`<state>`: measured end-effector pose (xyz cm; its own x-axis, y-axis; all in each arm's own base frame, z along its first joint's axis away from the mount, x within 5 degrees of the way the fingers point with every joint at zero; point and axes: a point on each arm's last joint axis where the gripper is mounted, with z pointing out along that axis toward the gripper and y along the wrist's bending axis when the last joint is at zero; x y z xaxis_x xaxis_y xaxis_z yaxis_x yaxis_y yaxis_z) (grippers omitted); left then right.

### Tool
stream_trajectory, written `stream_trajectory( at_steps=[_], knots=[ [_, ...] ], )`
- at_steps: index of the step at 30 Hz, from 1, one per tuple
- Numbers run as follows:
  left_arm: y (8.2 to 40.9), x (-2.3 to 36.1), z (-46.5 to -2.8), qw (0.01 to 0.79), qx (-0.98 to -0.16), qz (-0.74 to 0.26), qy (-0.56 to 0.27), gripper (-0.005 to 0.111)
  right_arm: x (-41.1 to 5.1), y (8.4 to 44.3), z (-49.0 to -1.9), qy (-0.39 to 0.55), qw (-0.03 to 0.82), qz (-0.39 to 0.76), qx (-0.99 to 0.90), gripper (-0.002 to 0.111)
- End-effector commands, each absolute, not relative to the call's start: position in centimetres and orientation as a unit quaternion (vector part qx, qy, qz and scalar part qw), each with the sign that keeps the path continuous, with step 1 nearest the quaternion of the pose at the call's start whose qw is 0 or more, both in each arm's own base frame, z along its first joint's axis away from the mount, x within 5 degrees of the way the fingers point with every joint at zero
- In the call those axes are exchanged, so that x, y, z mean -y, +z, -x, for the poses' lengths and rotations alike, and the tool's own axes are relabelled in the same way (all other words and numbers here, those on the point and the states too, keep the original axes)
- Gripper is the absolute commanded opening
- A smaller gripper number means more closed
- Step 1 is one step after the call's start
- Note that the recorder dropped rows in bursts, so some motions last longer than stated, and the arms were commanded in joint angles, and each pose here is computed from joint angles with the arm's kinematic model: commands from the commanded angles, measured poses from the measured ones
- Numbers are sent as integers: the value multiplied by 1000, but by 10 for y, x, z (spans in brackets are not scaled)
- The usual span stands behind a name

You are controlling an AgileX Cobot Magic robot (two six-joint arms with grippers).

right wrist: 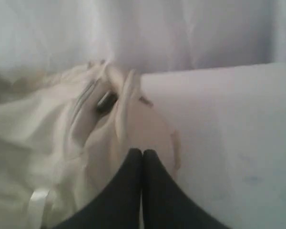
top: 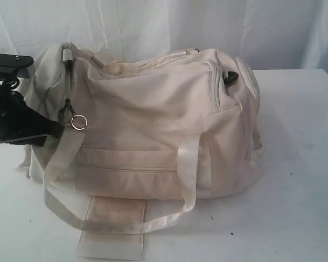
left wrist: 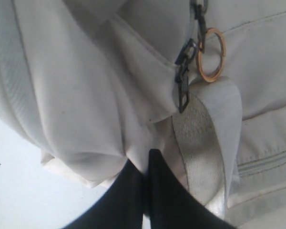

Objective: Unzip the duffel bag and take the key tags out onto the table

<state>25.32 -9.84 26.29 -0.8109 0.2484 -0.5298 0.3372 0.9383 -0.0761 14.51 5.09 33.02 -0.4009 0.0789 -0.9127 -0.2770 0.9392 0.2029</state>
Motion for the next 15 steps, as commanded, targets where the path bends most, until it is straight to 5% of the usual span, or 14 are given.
stream_trajectory(
  at_steps=[1, 7, 15],
  knots=[
    [266, 98, -248, 264, -948, -154, -91, 0, -108, 341, -185, 214, 429, 275, -833, 0],
    [266, 98, -248, 264, -948, -154, -91, 0, -176, 339, -249, 361, 316, 424, -768, 0],
    [266, 98, -248, 264, -948, -154, -91, 0, -247, 313, -302, 374, 264, 523, -719, 0]
  ],
)
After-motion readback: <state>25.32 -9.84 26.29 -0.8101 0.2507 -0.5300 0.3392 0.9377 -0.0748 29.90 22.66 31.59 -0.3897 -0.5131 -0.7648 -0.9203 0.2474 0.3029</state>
